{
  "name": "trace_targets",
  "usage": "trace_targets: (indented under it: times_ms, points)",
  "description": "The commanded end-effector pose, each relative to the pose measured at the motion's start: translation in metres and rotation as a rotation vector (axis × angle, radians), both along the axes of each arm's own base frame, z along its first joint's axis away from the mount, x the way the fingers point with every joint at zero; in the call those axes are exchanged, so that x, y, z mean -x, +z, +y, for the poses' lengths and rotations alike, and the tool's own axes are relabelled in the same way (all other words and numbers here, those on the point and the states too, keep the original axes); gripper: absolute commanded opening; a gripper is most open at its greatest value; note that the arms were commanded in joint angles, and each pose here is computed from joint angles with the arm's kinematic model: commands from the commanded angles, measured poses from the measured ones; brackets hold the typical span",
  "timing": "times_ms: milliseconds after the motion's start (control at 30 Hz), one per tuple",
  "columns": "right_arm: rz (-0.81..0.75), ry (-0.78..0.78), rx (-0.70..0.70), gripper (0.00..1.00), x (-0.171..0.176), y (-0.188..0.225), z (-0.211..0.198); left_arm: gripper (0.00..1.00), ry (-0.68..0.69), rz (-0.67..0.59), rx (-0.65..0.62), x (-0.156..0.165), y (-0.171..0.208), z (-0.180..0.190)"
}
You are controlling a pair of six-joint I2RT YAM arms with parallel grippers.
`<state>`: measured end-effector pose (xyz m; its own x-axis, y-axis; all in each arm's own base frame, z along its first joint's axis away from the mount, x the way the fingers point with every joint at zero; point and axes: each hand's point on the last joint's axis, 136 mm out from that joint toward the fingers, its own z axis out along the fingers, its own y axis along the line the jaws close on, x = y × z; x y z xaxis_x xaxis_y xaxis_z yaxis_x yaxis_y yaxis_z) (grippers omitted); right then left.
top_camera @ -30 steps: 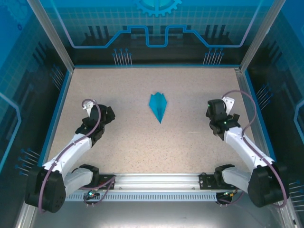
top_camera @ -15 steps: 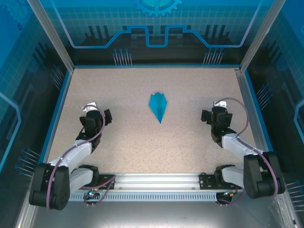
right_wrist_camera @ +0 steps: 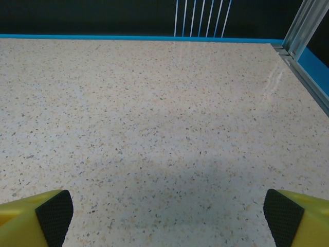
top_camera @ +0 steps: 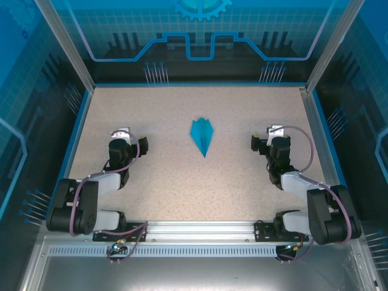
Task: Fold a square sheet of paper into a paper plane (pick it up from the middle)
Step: Reset both arms
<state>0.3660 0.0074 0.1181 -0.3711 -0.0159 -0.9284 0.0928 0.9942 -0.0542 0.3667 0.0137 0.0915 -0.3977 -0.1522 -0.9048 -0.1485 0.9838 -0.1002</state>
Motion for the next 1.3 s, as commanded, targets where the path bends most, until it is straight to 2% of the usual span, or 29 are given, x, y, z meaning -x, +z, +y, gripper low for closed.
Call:
trace_targets:
  times_ms: [0, 267, 433, 667, 800, 1267]
  points:
    - [-0.062, -0.01, 0.022, 0.99, -0.007, 0.008, -0.008, 0.99, -0.052, -0.08, 0.001, -0.018, 0.018, -0.005]
    - [-0.016, 0.077, 0.004, 1.0, -0.023, -0.01, 0.001, 0.99, -0.071, -0.06, 0.005, -0.026, 0.006, -0.008]
    - [0.004, 0.078, 0.008, 0.99, -0.027, -0.022, 0.002, 0.98, -0.063, -0.046, 0.002, -0.028, 0.001, -0.007]
    - [0.005, 0.077, 0.014, 1.0, -0.028, -0.022, 0.003, 0.99, -0.066, -0.036, -0.009, -0.029, -0.001, -0.008]
    - [0.005, 0.078, 0.016, 0.99, -0.029, -0.022, 0.003, 0.99, -0.125, -0.027, -0.01, -0.03, -0.001, -0.018]
    - [0.007, 0.077, 0.014, 1.0, -0.028, -0.023, 0.003, 0.98, -0.137, -0.021, -0.011, -0.031, -0.001, -0.02]
